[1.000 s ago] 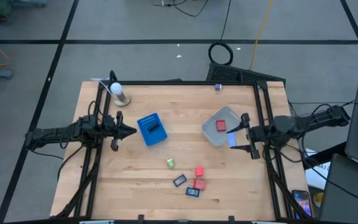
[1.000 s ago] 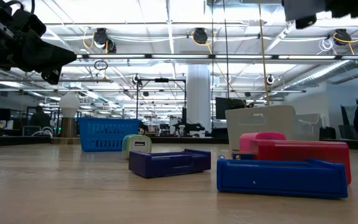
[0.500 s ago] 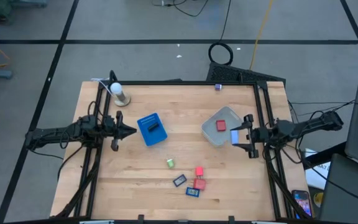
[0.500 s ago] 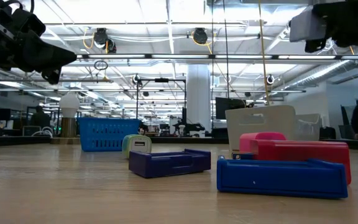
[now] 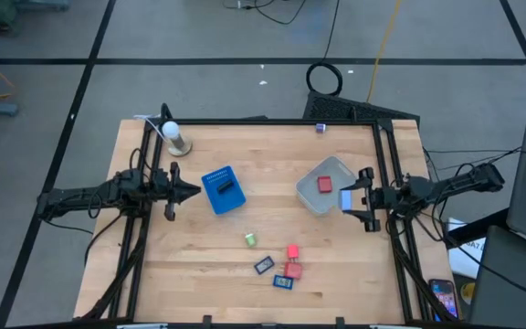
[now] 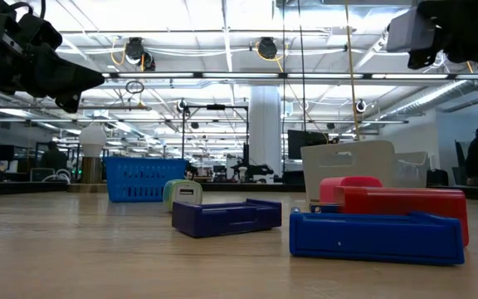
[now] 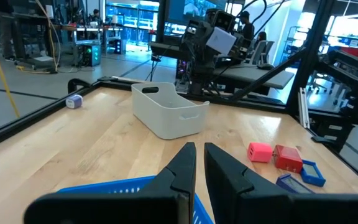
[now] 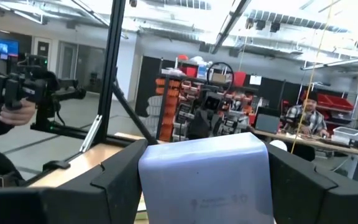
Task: Pick & Place Office items
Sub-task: Put the light blue charger adapter into the grey bin
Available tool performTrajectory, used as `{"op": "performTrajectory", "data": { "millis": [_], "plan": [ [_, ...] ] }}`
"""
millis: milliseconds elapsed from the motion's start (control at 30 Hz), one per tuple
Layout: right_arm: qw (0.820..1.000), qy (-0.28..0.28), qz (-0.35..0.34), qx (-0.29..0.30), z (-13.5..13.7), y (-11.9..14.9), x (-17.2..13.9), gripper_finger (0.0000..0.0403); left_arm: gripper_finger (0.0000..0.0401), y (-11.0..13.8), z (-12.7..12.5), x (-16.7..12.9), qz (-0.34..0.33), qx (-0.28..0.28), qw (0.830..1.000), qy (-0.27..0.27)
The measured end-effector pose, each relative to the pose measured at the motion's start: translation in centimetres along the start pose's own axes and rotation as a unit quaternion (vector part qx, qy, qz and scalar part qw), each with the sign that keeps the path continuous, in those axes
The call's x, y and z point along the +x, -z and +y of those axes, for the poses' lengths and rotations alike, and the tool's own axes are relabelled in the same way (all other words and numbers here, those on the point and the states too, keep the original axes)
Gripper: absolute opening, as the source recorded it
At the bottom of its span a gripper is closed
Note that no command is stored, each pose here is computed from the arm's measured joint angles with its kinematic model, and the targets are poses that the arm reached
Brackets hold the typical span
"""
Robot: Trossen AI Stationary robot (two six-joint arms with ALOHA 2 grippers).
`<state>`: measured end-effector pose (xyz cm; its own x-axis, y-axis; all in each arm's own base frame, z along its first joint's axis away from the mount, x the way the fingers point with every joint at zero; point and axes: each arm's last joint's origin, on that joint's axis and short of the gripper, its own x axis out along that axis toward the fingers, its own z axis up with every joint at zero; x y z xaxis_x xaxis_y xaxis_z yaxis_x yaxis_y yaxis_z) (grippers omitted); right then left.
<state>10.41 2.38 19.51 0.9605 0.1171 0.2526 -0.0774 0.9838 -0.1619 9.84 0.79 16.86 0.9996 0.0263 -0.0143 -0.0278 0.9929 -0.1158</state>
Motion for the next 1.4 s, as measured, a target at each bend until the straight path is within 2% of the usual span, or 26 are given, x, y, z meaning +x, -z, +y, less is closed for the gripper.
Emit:
{"op": "performTrajectory", "data": {
  "millis": [500, 633, 733, 800, 867, 1067, 1200, 1267, 1400],
  "plan": [
    [1.000, 0.004, 0.003, 0.003, 0.0, 0.1, 0.0, 0.0262, 0.0033, 0.0, 0.0, 0.0, 0.000, 0.000, 1.000, 0.000],
    [0.997, 0.083, 0.005, 0.004, -0.5, -0.2, 0.0, 0.0260, 0.0033, 0.0, 0.0, 0.0, 0.000, 0.000, 1.000, 0.000],
    [0.995, 0.081, 0.059, -0.017, -0.4, 0.2, 0.3, 0.0264, 0.0033, 0.0, 0.0, 0.0, 0.000, -0.001, 1.000, 0.000],
    [0.994, 0.082, 0.067, -0.020, -0.7, -1.2, 0.9, 0.0265, 0.0033, 0.0, 0.0, 0.0, 0.000, -0.001, 1.000, 0.000],
    [0.991, 0.110, 0.078, -0.023, -1.1, -2.8, 1.6, 0.0262, 0.0033, 0.0, 0.0, 0.0, 0.000, 0.000, 1.000, 0.000],
    [0.957, 0.172, 0.226, -0.053, -1.5, -4.6, 4.6, 0.0260, 0.0033, 0.0, 0.0, 0.0, 0.000, 0.001, 1.000, 0.000],
    [0.916, 0.228, 0.325, -0.062, -2.0, -5.1, 6.7, 0.0260, 0.0033, 0.0, 0.0, 0.0, 0.000, 0.001, 1.000, 0.000],
    [0.892, 0.240, 0.378, -0.061, -2.3, -4.5, 7.5, 0.0260, 0.0033, 0.0, 0.0, 0.0, 0.000, 0.001, 1.000, 0.000],
    [0.855, 0.267, 0.441, -0.051, -3.1, -3.3, 8.6, 0.0260, 0.0033, 0.0, 0.0, 0.0, 0.000, -0.001, 1.000, 0.000]
  ]
}}
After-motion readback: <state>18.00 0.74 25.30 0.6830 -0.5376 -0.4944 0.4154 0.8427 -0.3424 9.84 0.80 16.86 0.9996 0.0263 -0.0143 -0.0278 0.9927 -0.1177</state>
